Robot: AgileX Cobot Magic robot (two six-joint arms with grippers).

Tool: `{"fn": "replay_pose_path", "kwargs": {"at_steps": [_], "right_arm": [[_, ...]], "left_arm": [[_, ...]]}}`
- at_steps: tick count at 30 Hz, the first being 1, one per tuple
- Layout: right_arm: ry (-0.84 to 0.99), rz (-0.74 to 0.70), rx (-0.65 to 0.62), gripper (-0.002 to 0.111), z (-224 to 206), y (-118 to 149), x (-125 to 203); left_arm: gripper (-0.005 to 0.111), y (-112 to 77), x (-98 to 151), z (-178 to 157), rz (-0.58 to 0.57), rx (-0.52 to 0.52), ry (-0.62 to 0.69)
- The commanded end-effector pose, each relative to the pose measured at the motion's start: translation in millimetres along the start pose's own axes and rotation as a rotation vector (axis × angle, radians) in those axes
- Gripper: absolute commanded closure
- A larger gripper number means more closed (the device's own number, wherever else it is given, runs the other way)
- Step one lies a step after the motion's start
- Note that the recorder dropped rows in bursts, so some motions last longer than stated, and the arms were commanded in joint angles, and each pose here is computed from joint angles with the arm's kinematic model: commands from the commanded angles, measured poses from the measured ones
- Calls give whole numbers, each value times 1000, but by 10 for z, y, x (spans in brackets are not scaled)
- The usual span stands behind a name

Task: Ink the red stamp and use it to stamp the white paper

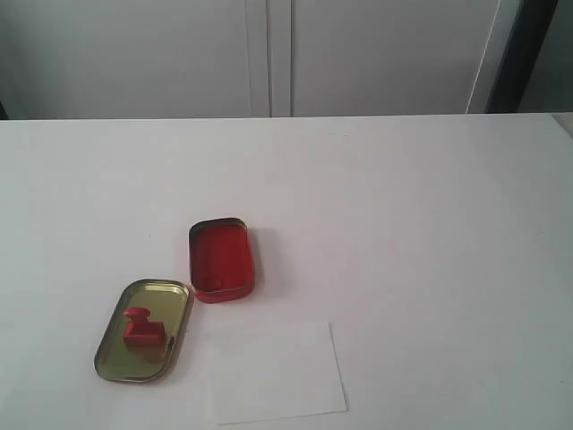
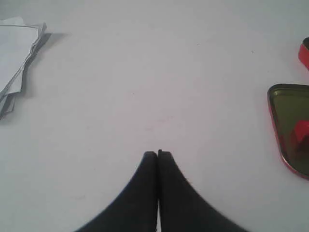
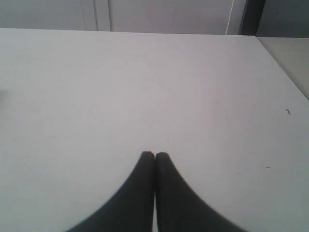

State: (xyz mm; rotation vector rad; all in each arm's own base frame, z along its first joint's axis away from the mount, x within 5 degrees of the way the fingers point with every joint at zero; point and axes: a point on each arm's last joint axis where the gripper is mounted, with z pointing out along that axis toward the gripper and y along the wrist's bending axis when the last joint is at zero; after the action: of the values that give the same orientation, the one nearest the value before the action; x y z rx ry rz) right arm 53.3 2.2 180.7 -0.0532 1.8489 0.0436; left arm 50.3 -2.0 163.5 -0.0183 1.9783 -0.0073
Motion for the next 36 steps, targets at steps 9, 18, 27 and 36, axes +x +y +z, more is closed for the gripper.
{"fn": "replay_pose_path", "kwargs": {"at_steps": [9, 18, 27, 36], "right_arm": [[-17, 4, -2, 108, -2, 2, -10], [-17, 4, -2, 108, -2, 2, -10], [-17, 4, -2, 108, -2, 2, -10], [-17, 36, -2, 108, -2, 2, -10]], "left_arm": [[107, 9, -112, -6, -12, -8, -135], [107, 38, -316, -58, -13, -39, -366], [107, 41, -337, -67, -13, -42, -392], [107, 41, -337, -67, -13, -42, -392]]}}
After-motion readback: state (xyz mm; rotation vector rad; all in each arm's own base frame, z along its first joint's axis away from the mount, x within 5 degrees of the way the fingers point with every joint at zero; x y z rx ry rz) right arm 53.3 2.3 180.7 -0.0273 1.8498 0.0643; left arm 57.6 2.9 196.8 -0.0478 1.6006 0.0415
